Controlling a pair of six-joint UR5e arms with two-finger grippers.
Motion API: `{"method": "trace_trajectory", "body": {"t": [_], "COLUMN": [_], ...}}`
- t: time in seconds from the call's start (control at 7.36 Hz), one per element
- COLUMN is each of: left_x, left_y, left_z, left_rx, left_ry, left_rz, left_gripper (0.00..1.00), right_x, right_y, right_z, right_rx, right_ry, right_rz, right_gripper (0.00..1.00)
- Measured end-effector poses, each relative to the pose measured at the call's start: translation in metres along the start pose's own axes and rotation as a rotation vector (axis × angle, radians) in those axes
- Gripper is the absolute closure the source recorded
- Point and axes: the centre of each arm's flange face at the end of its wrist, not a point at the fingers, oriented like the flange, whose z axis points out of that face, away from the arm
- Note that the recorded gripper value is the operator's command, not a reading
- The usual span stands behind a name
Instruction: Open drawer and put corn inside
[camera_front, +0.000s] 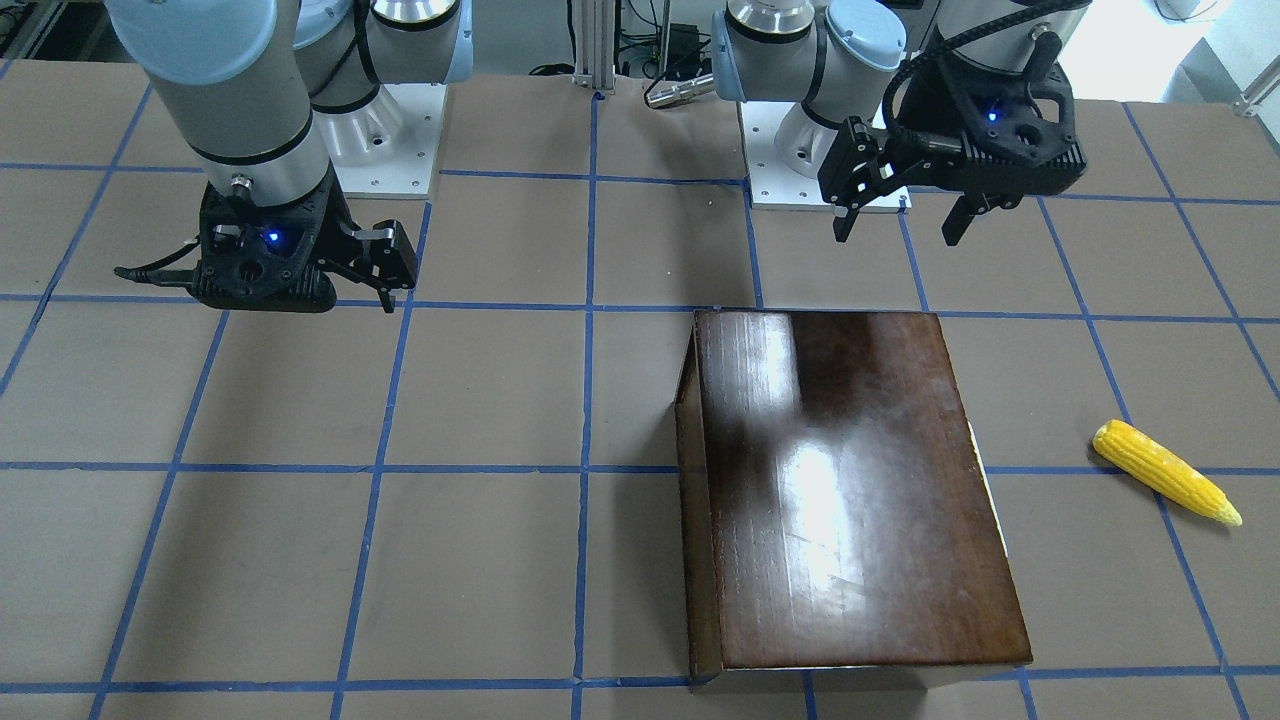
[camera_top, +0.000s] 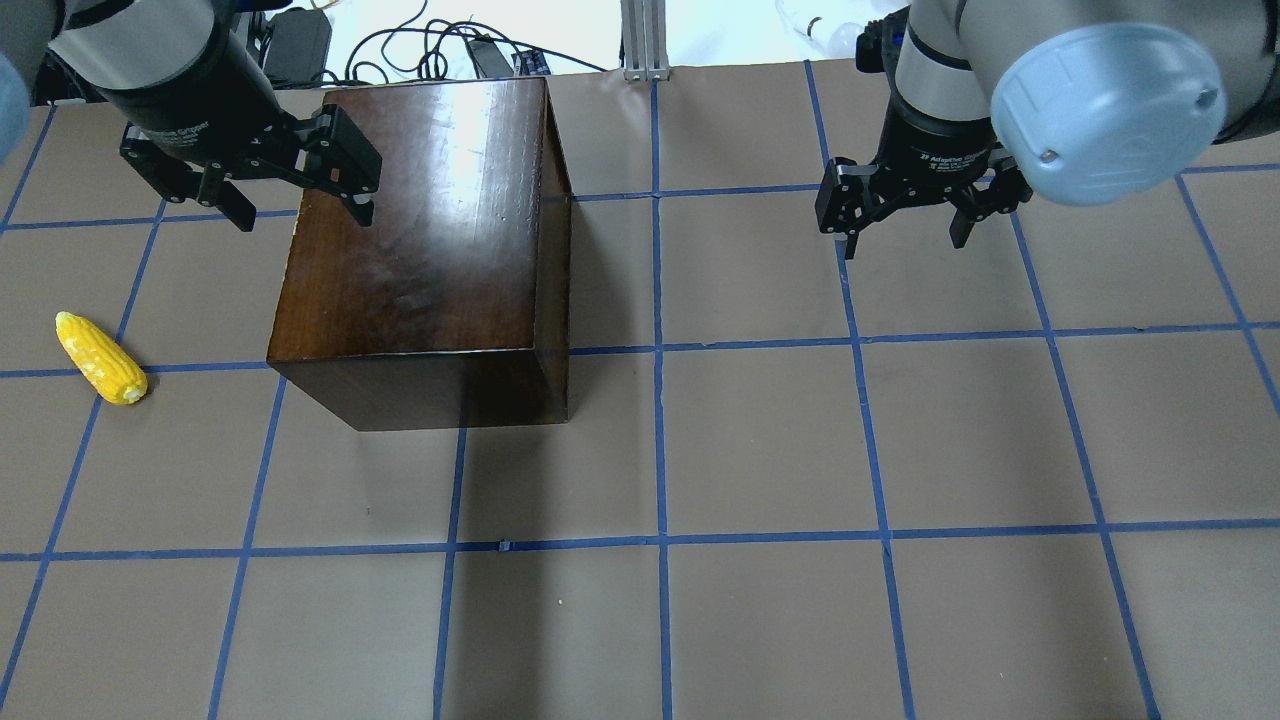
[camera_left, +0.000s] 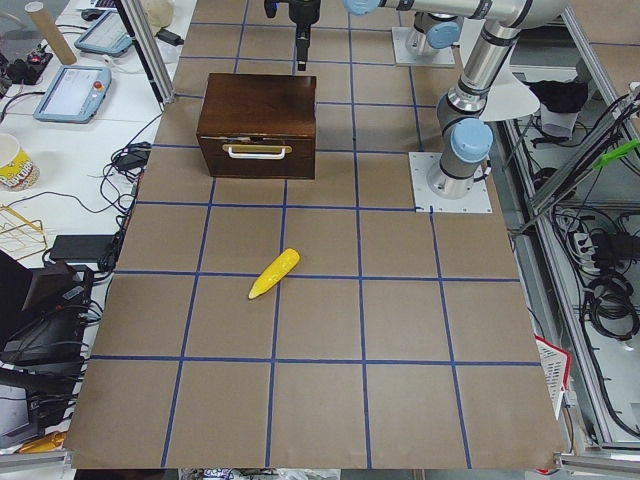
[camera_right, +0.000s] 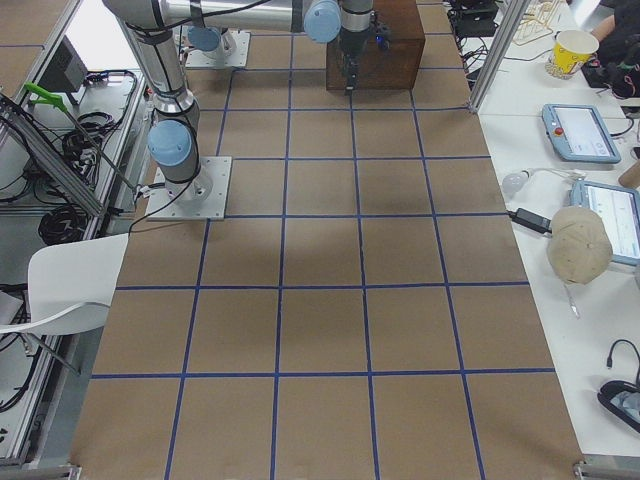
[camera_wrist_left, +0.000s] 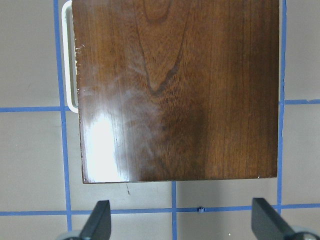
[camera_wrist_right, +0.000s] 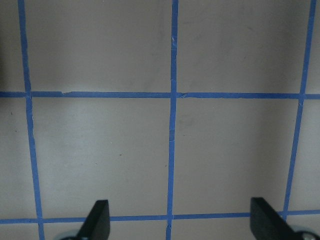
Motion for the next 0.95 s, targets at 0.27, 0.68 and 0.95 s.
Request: {"method": "trace_trajectory", "body": {"t": [0.27,0.68,0.95], "left_x": [-0.0001,-0.0005,-0.0009], "left_y": [0.0000,-0.0004,-0.0018], "left_z": [0.0006,-0.0007,-0.0026], "left_rx": [-0.002,-0.002,-0.014], "left_ry": [-0.001,-0.005,-0.005], "left_rz": [0.001,0.001,-0.001], "left_gripper": [0.00,0.00,0.00], "right_x": [0.0000,0.0000,0.0000], "right_y": [0.0001,0.0001,-0.0002], "right_z": [0.0000,0.0001,0.0003], "right_rx": [-0.001,-0.001,-0.001], "right_ry": [0.000,0.000,0.000], "right_rz": [0.000,0.000,0.000], "right_gripper": [0.00,0.00,0.00]}}
